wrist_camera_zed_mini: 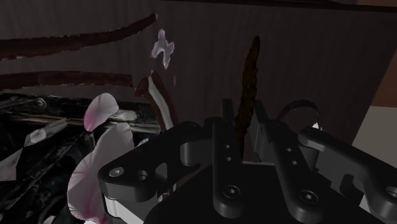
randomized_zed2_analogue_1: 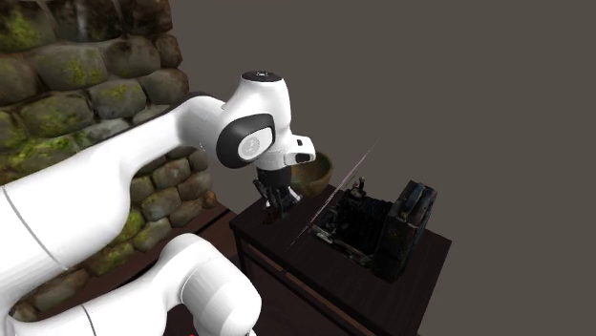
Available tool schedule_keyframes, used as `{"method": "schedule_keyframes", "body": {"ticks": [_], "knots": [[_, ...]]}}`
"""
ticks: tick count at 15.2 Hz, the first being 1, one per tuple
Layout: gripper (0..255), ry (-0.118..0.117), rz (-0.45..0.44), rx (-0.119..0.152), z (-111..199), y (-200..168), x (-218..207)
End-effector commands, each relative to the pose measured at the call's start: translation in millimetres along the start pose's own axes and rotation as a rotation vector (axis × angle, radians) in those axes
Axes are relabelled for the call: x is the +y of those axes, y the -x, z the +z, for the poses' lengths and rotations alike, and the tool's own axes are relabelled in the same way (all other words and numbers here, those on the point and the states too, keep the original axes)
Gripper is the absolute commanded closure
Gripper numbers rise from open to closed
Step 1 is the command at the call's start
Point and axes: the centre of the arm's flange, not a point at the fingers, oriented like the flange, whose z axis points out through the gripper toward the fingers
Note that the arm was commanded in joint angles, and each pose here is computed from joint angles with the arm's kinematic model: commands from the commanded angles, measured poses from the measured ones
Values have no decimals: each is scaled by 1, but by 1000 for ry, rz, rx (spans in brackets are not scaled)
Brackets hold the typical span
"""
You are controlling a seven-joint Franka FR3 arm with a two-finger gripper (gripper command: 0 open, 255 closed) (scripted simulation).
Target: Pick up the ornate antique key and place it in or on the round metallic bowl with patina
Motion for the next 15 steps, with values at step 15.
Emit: {"method": "schedule_keyframes", "body": {"ticks": [15], "knots": [[255,0,0,0,-84,-6,0]]}}
